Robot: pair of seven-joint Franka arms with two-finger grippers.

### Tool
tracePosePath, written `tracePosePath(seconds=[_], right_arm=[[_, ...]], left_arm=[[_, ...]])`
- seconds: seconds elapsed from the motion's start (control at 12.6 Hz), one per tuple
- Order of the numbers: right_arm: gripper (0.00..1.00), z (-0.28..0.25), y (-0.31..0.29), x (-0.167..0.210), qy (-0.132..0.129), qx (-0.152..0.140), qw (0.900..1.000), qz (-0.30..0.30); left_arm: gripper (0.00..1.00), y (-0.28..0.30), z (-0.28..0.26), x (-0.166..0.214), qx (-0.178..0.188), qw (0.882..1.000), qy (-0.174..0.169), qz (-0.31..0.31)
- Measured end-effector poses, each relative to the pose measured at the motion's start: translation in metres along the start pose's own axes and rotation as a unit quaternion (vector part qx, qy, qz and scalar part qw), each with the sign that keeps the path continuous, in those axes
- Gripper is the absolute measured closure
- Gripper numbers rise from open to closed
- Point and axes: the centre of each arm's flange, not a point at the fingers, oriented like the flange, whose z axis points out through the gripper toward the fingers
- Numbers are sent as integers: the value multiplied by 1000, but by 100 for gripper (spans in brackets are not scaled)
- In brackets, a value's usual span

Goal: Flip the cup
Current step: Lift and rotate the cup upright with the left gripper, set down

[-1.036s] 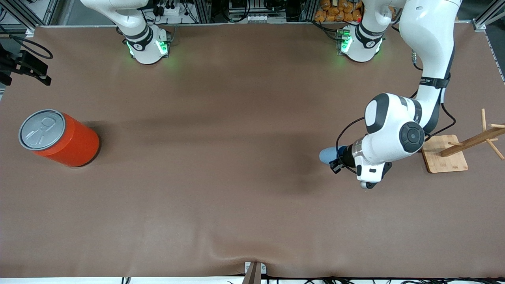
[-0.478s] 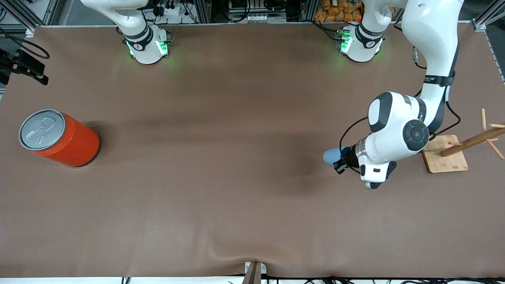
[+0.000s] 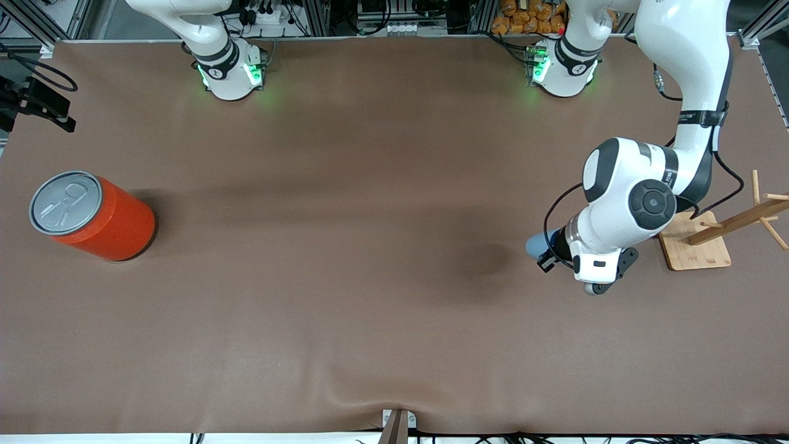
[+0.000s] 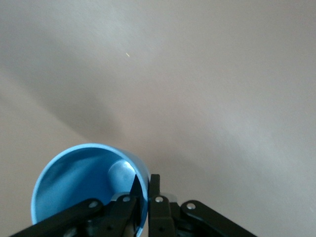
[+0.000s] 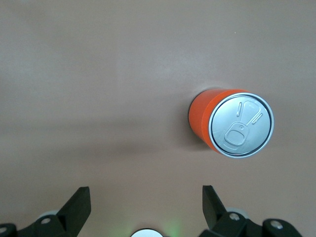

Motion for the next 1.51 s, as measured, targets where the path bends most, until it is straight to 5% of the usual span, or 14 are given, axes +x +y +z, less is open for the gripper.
tracePosePath(seconds=[0.48, 1.04, 1.2, 1.51], right_arm=[[0, 1, 1, -1, -5, 2, 1000, 1], [0, 1, 0, -1, -6, 3, 1000, 1], [0, 1, 0, -1, -6, 4, 1000, 0], [0, 1, 0, -2, -8, 4, 1000, 0]], left_arm=[[93, -8, 8, 5, 44, 997, 57, -23], [93, 6, 85, -11, 62, 996, 60, -38], [86, 5, 89, -10, 63, 995, 59, -39], [44, 9, 77, -3, 53, 996, 65, -43]])
